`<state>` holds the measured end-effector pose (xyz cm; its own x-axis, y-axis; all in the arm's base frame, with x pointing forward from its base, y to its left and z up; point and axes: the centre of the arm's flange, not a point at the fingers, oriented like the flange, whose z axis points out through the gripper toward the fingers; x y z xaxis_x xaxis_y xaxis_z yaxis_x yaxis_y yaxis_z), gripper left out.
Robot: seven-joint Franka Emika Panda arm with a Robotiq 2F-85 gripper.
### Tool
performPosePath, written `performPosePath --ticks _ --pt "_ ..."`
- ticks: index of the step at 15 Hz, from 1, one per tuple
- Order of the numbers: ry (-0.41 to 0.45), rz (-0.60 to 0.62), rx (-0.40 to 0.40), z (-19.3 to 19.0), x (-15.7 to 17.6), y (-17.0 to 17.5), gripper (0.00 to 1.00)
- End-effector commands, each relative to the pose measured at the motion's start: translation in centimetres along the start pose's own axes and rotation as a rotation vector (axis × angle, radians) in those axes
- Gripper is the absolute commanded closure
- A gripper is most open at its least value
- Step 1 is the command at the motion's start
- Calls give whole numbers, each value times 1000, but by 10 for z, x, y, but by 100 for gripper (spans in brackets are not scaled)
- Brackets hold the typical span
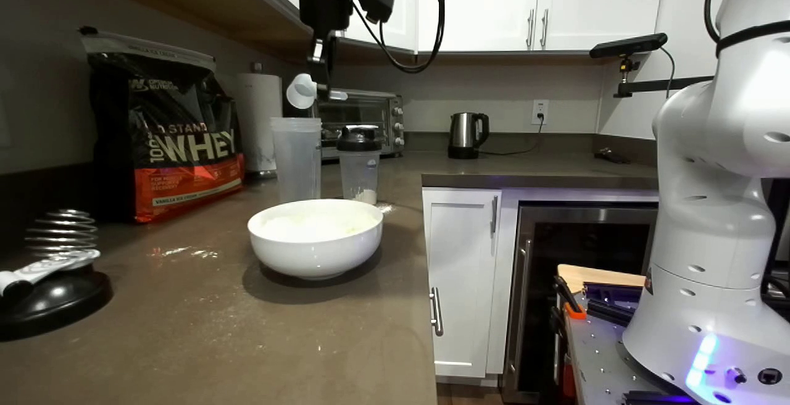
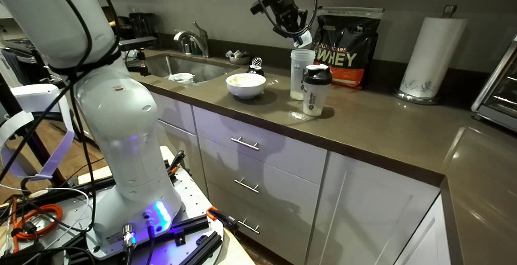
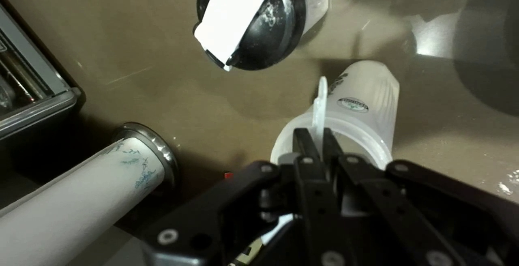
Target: Get one scoop of the contents in the white bowl and put in the open clear cup
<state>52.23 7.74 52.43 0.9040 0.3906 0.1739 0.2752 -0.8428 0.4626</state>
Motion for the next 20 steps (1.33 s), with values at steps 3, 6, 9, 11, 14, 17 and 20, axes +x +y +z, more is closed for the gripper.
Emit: performPosePath --ticks 3,6,9,11,14,17,20 --pt "17 -9 163 -29 -18 0 98" --pt "23 -34 234 -40 -26 -7 98" --pt "21 -67 272 -49 -36 -16 98" --pt "12 -96 295 -52 -44 -24 98" --pt "-5 -140 331 -52 -56 -40 98" --pt "-16 -171 354 -47 -63 -57 98" --pt "-38 -200 359 -34 -67 -78 98"
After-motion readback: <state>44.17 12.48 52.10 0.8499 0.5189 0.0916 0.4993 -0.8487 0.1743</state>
